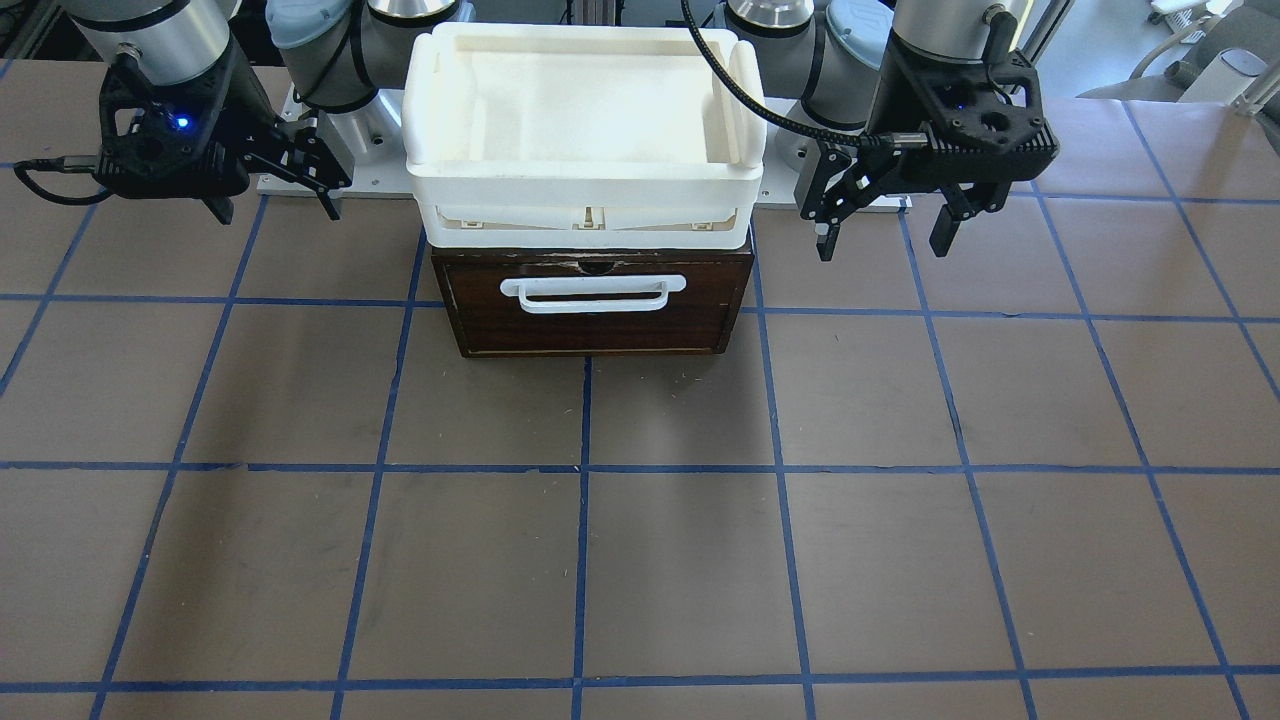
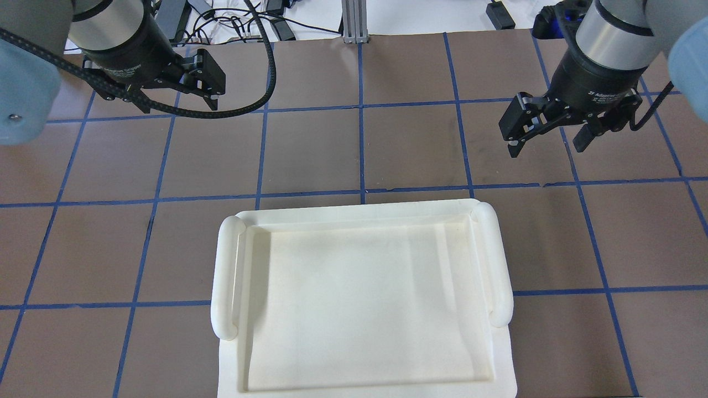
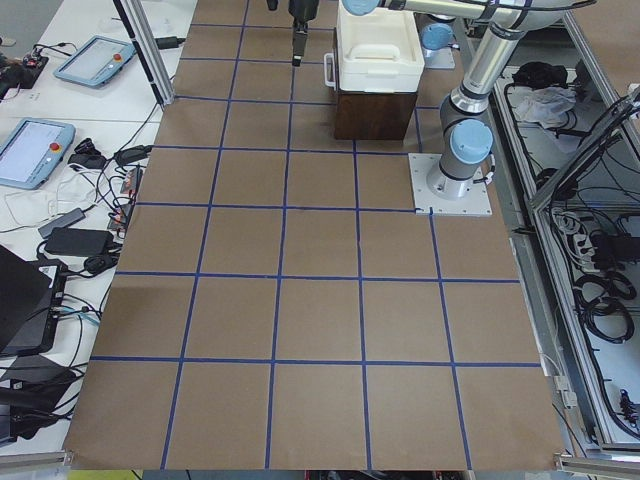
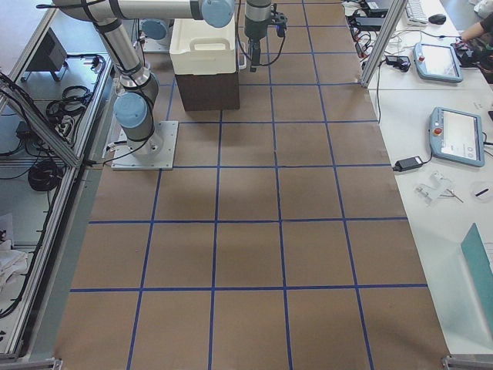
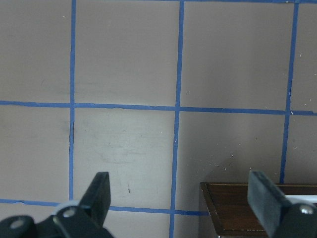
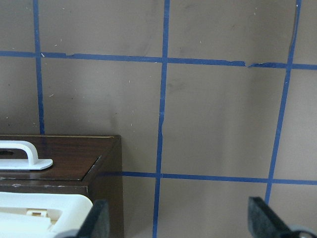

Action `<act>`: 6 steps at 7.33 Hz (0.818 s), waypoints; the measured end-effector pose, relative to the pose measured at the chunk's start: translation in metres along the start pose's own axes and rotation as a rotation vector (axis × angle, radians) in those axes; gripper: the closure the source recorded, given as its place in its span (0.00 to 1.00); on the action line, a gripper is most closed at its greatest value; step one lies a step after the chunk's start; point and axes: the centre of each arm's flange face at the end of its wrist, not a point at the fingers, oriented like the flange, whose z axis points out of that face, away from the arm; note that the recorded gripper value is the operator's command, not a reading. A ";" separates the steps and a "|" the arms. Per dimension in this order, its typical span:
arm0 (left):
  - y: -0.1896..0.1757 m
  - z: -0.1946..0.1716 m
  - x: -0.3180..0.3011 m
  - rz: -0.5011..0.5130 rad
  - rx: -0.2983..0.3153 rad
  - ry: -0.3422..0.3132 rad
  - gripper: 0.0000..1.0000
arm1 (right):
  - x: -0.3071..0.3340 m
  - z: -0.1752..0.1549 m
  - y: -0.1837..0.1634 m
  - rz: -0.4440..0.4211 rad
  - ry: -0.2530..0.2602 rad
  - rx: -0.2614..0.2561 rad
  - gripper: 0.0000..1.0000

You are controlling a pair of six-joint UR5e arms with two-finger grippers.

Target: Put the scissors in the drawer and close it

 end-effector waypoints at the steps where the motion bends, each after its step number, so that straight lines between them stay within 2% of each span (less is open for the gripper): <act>1: -0.002 0.001 0.003 0.000 0.003 0.014 0.00 | 0.000 0.000 0.000 0.000 0.000 0.000 0.00; 6: 0.003 -0.002 0.001 0.013 -0.019 0.019 0.00 | 0.001 -0.002 0.001 0.004 0.000 0.006 0.00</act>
